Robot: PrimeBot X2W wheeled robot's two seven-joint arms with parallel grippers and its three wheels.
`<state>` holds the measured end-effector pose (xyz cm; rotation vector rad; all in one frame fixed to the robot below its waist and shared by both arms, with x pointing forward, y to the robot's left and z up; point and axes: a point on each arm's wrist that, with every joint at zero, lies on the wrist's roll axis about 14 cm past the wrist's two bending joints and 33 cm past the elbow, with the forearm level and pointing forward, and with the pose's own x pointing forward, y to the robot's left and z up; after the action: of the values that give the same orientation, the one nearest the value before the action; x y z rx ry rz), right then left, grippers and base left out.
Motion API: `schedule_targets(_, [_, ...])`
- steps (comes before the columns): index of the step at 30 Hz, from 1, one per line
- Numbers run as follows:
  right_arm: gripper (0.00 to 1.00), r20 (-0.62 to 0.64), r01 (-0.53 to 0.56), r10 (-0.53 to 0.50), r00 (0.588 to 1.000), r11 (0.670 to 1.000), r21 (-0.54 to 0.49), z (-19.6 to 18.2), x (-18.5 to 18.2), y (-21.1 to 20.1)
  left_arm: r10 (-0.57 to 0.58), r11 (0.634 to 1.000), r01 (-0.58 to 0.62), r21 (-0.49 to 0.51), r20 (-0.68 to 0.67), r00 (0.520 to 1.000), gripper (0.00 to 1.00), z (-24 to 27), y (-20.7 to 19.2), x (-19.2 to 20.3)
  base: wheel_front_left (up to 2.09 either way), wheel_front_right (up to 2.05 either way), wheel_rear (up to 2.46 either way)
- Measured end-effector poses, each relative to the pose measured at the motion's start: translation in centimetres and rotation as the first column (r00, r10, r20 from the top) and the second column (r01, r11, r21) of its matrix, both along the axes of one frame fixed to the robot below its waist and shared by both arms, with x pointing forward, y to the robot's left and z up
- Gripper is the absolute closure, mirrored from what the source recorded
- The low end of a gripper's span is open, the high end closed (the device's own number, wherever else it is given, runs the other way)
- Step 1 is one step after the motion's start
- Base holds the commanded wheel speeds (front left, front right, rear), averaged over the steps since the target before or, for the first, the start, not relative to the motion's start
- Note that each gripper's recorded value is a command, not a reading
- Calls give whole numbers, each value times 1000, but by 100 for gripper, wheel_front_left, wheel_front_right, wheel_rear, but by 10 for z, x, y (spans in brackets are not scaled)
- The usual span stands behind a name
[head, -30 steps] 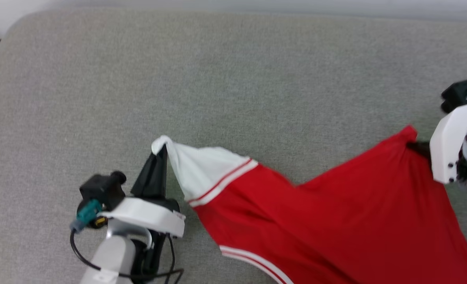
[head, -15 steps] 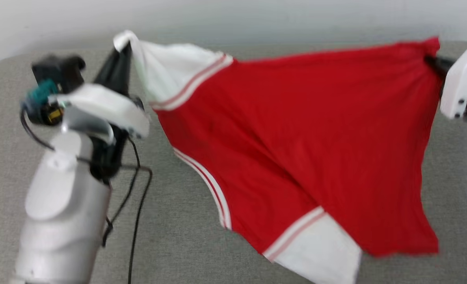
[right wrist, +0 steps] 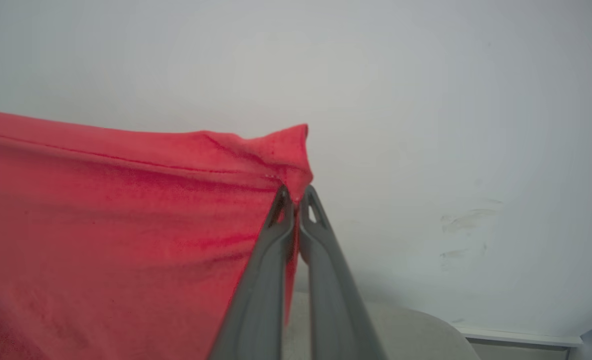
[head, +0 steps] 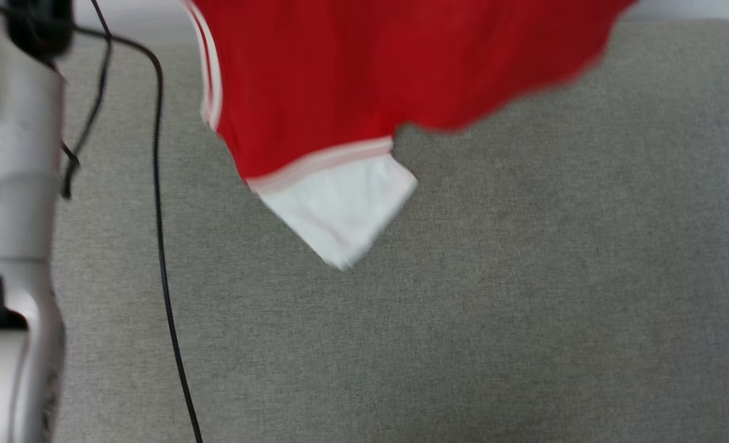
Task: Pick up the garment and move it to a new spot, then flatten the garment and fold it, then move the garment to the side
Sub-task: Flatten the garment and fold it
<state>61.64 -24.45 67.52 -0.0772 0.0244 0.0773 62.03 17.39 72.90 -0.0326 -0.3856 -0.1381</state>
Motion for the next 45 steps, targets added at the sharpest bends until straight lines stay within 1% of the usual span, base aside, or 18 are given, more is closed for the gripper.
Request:
schedule_targets(3, [100,61,7,-6,998,1000,-12,28,12,0,14,1000,-16,26,57,998,100,27,3,11,0,0,0])
schedule_targets(6, [100,104,5,-5,995,1000,3,43,25,2,32,999,-35,33,73,997,100,37,9,24,0,0,0])
schedule_targets(9, [100,137,3,-2,991,1000,-2,52,39,4,37,998,-40,44,80,996,100,42,8,39,0,0,0])
schedule_targets(11, [100,147,2,-2,989,1000,-1,49,50,5,36,998,-40,49,77,996,100,39,7,50,0,0,0])
schedule_targets(15, [100,98,-3,2,995,1000,7,15,72,10,36,998,-37,49,20,999,100,7,2,74,0,0,0])
schedule_targets(20, [100,7,-34,34,999,999,18,-42,94,26,25,1000,-24,21,-85,996,100,-55,-2,98,0,0,0])
schedule_targets(24, [100,-66,-56,58,996,998,25,-83,102,35,13,1000,-17,-18,-193,981,100,-114,-4,104,0,0,0])
schedule_targets(27, [100,-117,-71,75,990,997,38,-108,101,41,6,998,-21,-54,-255,967,100,-142,-2,100,0,0,0])
schedule_targets(31, [100,-184,-92,97,978,995,33,-139,87,45,-6,995,-26,-93,-334,943,100,-179,2,85,0,0,0])
schedule_targets(34, [100,-220,-104,113,969,993,53,-160,72,47,-18,993,-26,-112,-369,929,100,-198,3,69,0,0,0])
schedule_targets(38, [100,-324,-113,133,937,991,78,-207,30,47,-26,993,-32,-118,-456,889,100,-238,7,32,0,0,0])
schedule_targets(45, [100,-404,-99,149,903,985,142,-247,-49,44,-20,986,-73,-148,-549,835,100,-282,22,-48,0,0,0])
